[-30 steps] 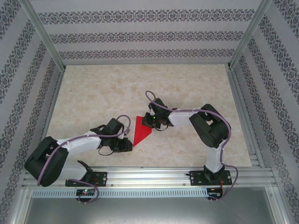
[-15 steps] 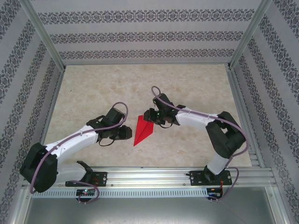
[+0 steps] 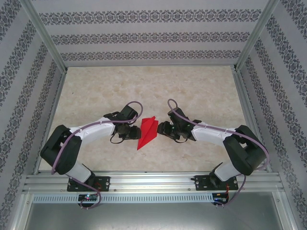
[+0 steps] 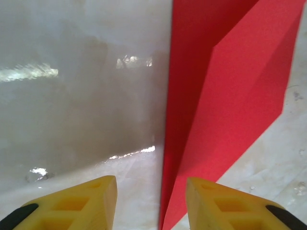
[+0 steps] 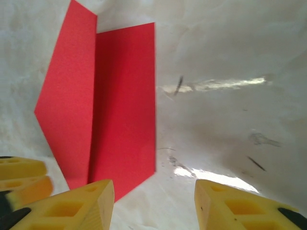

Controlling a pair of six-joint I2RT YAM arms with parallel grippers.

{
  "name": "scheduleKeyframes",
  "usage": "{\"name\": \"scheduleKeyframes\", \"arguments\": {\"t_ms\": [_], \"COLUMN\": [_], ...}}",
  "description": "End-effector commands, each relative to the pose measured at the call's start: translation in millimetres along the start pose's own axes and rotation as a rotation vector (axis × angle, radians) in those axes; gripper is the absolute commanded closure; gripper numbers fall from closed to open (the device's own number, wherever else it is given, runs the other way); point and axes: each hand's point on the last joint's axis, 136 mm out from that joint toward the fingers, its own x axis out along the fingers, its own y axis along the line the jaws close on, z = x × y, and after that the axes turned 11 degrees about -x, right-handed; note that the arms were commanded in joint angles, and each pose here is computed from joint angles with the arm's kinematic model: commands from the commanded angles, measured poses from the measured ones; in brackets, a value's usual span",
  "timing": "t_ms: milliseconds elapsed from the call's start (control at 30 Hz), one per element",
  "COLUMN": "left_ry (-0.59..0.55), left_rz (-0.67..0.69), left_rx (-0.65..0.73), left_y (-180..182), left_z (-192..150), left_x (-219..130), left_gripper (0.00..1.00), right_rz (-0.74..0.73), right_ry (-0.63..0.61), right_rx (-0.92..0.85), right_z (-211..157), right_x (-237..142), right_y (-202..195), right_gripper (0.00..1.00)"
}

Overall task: Fold a paper plane with a square sheet of paper (pick it up from the middle)
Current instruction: Fourth fold the wing at the center of the table, then turn over the paper at the center of the table.

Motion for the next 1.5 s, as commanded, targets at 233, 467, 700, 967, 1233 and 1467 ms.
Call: {"name": "scheduleKeyframes", "arguments": {"t_ms": [233, 467, 700, 967, 1233, 1467], "left_ry": [0.014, 0.039, 0.069, 0.084, 0.101, 0.102], "left_rz": [-0.035, -0.035, -0.028, -0.009, -0.023, -0.017], "left_rx": [0.035, 0.025, 0.023, 0.038, 0.031, 0.018], "left_y": [-15, -14, -11, -6, -8, -3], "left_z": [6, 3, -3, -6, -8, -12], "left_x": [7, 15, 20, 22, 26, 28], "left_gripper": [0.61, 0.63, 0.65, 0.65, 0.66, 0.70], "right_rz": [0.087, 0.075, 0.075, 0.012, 0.080, 0.115], "right_ry": [-0.020, -0.029, -0.023, -0.004, 0.015, -0.013], "right_rx": [0.023, 0.034, 0.059, 0.057, 0.052, 0.055], "right_z": [10, 5, 2, -4, -9, -2], "right_x": [17, 24, 32, 39, 49, 44], "right_y": [28, 24, 19, 8, 20, 31], "right_gripper": [0.52, 0.55, 0.57, 0.59, 0.60, 0.62]}}
